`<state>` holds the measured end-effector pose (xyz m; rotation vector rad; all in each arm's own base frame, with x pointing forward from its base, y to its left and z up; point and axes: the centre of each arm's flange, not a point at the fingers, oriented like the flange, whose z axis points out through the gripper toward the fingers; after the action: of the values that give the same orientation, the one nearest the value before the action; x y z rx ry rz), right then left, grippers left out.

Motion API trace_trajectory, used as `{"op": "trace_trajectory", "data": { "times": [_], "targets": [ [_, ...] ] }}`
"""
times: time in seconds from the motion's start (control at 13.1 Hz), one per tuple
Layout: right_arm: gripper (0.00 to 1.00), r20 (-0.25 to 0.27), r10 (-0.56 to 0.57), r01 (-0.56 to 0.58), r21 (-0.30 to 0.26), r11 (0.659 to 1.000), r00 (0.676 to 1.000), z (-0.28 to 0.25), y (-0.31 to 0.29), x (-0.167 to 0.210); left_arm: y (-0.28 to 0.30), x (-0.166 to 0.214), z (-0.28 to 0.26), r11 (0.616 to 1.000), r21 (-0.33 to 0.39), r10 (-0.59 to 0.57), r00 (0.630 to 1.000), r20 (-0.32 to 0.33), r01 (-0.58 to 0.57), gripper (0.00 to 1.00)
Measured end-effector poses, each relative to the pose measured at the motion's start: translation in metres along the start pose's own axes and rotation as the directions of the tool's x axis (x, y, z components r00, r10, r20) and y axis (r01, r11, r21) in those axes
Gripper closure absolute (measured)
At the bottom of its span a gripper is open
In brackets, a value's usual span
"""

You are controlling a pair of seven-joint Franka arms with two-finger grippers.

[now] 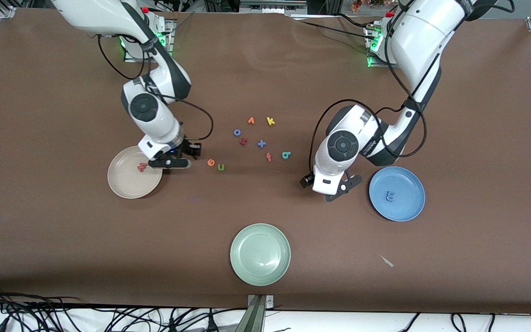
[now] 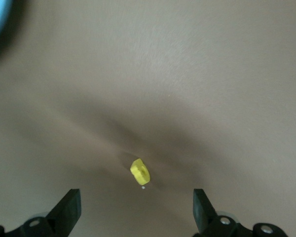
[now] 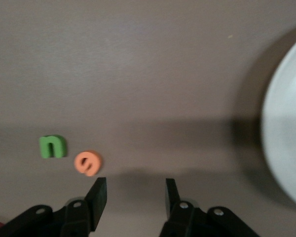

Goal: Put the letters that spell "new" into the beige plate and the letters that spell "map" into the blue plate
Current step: 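Grasp orange e with the right gripper while the left gripper grasps yellow a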

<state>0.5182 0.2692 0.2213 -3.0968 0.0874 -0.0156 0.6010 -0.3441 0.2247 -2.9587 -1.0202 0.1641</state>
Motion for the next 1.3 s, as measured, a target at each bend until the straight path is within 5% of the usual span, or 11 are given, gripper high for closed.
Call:
{"op": "trace_trajectory", "data": {
  "times": [0.31, 0.54, 0.77, 0.99, 1.3],
  "targets": [
    [0.42, -0.004, 0.056, -0.056, 0.033, 0.998, 0.998, 0.021, -0.03, 0.001, 0.001, 0.003, 0.03, 0.996, -0.01, -0.087, 0.996, 0.015, 0.087, 0.15],
    [0.41, -0.007, 0.059, -0.058, 0.049, 0.997, 0.998, 0.036, -0.032, 0.0, -0.003, 0.006, 0.038, 0.995, 0.0, -0.1, 0.995, 0.023, 0.1, 0.43],
    [0.41, -0.004, 0.055, -0.054, 0.054, 0.997, 0.999, 0.044, -0.034, -0.003, -0.006, 0.005, 0.044, 0.995, 0.01, -0.103, 0.994, 0.026, 0.103, 0.51],
    [0.44, -0.006, 0.051, -0.05, 0.057, 0.997, 0.999, 0.049, -0.035, -0.004, -0.006, 0.005, 0.045, 0.994, 0.008, -0.107, 0.994, 0.026, 0.106, 0.86],
    [0.59, -0.009, 0.032, -0.031, 0.052, 0.998, 0.999, 0.05, -0.034, -0.006, -0.006, 0.014, 0.026, 0.994, 0.005, -0.113, 0.993, 0.018, 0.113, 0.9]
  ]
}}
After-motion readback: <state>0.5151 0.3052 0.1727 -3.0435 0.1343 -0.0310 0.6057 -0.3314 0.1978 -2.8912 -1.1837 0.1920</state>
